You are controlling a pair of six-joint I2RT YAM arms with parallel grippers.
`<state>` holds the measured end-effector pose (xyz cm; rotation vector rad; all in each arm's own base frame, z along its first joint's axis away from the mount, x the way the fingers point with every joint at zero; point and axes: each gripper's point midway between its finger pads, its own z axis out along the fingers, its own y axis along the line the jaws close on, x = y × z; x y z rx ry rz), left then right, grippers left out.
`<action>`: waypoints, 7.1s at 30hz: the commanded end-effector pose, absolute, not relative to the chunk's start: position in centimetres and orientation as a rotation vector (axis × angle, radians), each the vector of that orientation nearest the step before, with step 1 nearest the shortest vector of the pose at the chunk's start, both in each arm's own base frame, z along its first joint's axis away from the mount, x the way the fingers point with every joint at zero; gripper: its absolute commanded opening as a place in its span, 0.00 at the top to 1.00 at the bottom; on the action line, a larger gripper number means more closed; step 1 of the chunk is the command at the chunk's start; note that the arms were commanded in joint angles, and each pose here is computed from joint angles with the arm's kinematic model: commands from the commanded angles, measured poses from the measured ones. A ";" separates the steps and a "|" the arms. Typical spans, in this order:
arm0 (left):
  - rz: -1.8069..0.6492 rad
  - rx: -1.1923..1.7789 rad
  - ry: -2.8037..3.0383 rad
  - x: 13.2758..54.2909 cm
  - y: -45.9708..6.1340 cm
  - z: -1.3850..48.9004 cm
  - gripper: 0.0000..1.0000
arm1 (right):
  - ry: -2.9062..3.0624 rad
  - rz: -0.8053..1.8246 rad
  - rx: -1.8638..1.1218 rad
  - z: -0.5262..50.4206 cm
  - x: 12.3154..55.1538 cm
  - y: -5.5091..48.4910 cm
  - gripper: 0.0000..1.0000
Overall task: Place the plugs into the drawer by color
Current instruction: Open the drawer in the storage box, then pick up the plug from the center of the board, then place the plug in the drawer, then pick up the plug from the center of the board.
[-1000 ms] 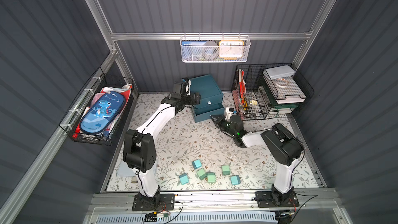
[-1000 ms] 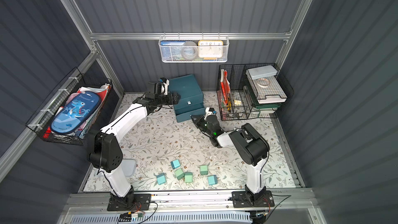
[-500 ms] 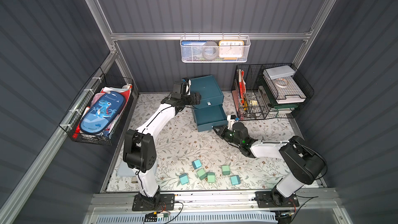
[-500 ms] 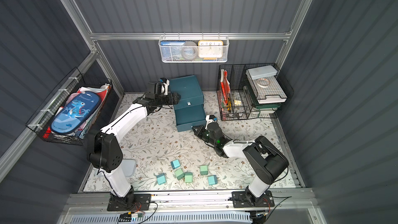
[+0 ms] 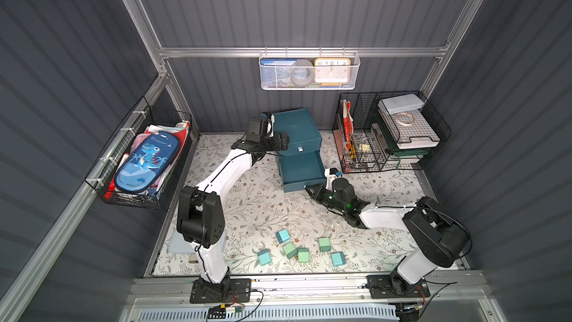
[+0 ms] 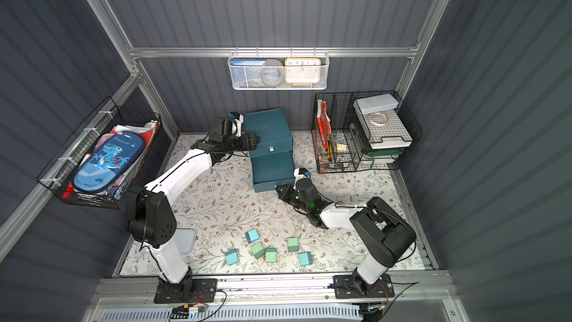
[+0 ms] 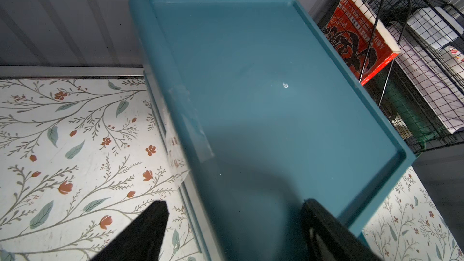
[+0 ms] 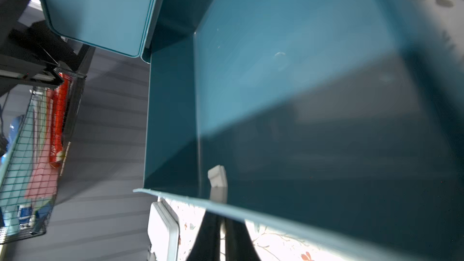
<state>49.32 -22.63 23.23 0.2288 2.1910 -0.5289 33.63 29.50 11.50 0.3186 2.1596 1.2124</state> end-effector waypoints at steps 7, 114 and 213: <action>-0.505 0.244 2.303 48.4 -22.7 19.6 0.12 | 2.382 0.949 -0.137 12.7 25.9 31.1 0.52; -0.483 0.246 2.284 48.2 -22.3 20.4 0.10 | 2.370 0.242 -0.401 17.6 42.3 27.1 0.70; -0.461 0.250 2.285 48.7 -22.2 20.2 0.09 | 2.068 0.249 -1.465 3.9 13.3 46.1 0.19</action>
